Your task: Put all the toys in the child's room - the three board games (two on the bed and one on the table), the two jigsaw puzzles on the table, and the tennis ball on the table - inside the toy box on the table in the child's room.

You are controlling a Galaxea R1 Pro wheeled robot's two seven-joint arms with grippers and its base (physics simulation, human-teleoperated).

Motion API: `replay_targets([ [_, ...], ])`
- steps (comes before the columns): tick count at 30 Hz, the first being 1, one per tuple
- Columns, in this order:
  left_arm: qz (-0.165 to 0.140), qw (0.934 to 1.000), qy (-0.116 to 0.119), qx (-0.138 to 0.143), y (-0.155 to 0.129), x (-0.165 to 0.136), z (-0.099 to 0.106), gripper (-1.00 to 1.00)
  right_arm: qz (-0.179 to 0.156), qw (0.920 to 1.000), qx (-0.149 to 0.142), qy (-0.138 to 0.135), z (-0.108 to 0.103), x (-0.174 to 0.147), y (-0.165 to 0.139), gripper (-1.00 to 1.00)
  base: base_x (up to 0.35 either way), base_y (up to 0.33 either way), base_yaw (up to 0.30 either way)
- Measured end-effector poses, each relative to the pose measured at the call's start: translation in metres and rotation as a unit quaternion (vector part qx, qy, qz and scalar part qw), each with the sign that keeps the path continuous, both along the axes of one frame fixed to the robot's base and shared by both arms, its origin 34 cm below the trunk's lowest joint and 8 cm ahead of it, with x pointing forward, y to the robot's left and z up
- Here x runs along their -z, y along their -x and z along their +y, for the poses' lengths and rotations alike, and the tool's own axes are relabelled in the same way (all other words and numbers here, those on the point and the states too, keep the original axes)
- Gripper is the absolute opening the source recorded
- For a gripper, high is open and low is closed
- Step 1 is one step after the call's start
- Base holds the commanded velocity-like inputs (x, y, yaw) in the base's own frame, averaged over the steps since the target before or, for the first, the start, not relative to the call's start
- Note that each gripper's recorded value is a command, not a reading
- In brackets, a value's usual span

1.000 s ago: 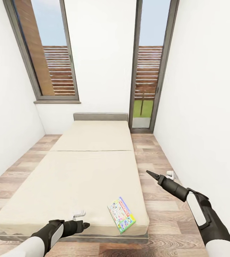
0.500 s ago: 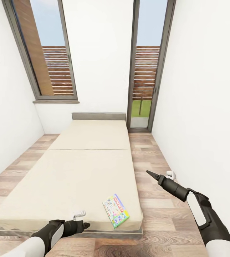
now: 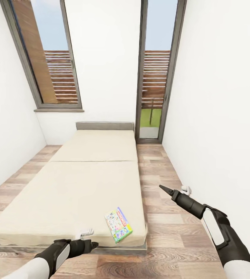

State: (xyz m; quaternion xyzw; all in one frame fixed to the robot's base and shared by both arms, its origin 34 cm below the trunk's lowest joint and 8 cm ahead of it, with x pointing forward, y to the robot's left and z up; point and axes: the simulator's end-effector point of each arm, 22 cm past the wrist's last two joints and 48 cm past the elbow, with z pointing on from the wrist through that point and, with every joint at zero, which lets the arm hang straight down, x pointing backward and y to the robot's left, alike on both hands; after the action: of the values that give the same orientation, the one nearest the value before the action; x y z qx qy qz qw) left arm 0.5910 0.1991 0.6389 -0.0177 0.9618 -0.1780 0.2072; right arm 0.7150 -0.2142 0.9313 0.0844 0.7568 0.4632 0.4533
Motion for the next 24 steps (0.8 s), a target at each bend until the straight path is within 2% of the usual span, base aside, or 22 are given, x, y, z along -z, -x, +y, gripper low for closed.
replay_targets([
  [14, -0.001, 1.0000, 0.001, 0.000, 0.0005, -0.0004, -0.0009, 1.00, -0.001, 1.0000, 0.001, 0.001, -0.0017, -0.0014, 0.0000, 1.00, -0.002, -0.142, 0.000],
  [24, -0.001, 1.0000, 0.001, 0.001, 0.0007, -0.0004, -0.0028, 1.00, -0.001, 1.0000, 0.000, 0.002, -0.0009, -0.0008, 0.0001, 1.00, -0.005, -0.197, 0.000],
])
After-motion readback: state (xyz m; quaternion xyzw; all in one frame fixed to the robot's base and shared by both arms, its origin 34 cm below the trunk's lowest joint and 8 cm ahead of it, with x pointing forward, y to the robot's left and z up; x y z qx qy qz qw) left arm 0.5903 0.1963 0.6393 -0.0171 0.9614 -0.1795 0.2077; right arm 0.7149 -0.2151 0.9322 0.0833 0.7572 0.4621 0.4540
